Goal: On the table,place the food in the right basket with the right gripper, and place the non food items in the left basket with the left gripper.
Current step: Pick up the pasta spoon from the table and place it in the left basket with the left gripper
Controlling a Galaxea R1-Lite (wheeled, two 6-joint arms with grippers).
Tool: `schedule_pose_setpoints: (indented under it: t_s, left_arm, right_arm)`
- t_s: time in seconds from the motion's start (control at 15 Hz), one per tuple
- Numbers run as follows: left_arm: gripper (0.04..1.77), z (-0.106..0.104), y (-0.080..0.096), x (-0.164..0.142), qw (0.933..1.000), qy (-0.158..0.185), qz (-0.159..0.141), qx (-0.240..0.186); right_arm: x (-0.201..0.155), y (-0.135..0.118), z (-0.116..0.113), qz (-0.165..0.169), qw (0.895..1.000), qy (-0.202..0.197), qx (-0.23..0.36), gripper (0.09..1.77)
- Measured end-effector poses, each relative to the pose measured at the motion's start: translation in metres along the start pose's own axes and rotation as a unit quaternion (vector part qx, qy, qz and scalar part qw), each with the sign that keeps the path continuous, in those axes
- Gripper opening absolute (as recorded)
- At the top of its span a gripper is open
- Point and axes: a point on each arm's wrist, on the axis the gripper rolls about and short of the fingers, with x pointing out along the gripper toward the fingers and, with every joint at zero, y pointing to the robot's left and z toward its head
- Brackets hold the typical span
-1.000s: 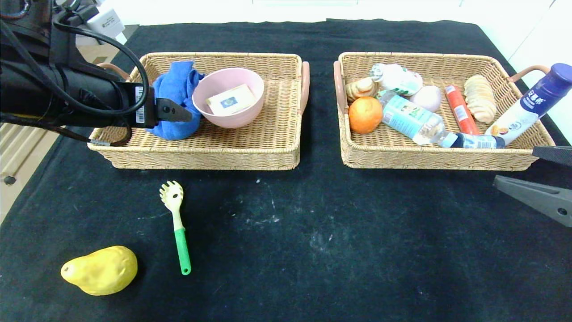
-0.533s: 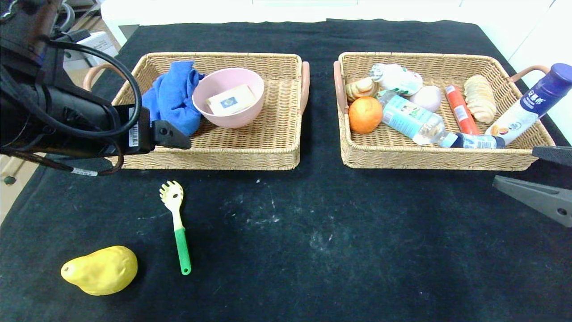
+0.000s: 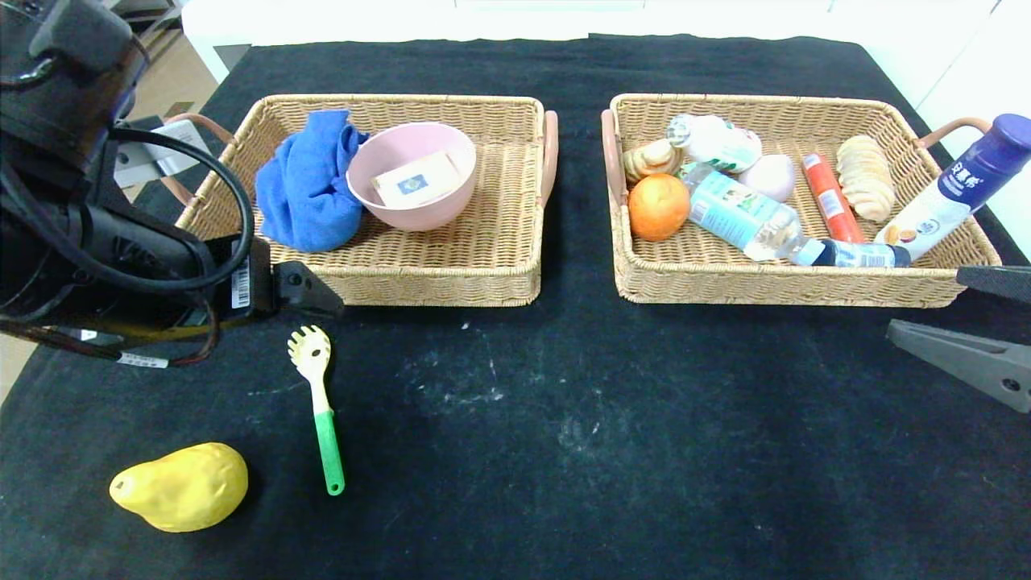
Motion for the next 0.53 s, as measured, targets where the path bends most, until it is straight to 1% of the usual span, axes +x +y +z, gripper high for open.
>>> schedule_pose_setpoints:
  t_s: [0.13, 0.33, 0.53]
  left_arm:
    - [1.72, -0.007, 0.000, 0.005, 0.9998, 0.017, 0.005, 0.001]
    - [1.72, -0.016, 0.001, 0.014, 0.9991, 0.039, 0.014, -0.012]
    - [1.72, -0.020, 0.002, 0.022, 0.9982, 0.054, 0.018, -0.020]
  right_arm:
    - [0.000, 0.000, 0.000, 0.000, 1.000, 0.000, 0.000, 1.71]
    - [0.000, 0.000, 0.000, -0.001, 1.000, 0.000, 0.000, 1.71]
    - [-0.001, 0.000, 0.001, -0.001, 1.000, -0.002, -0.001, 1.71]
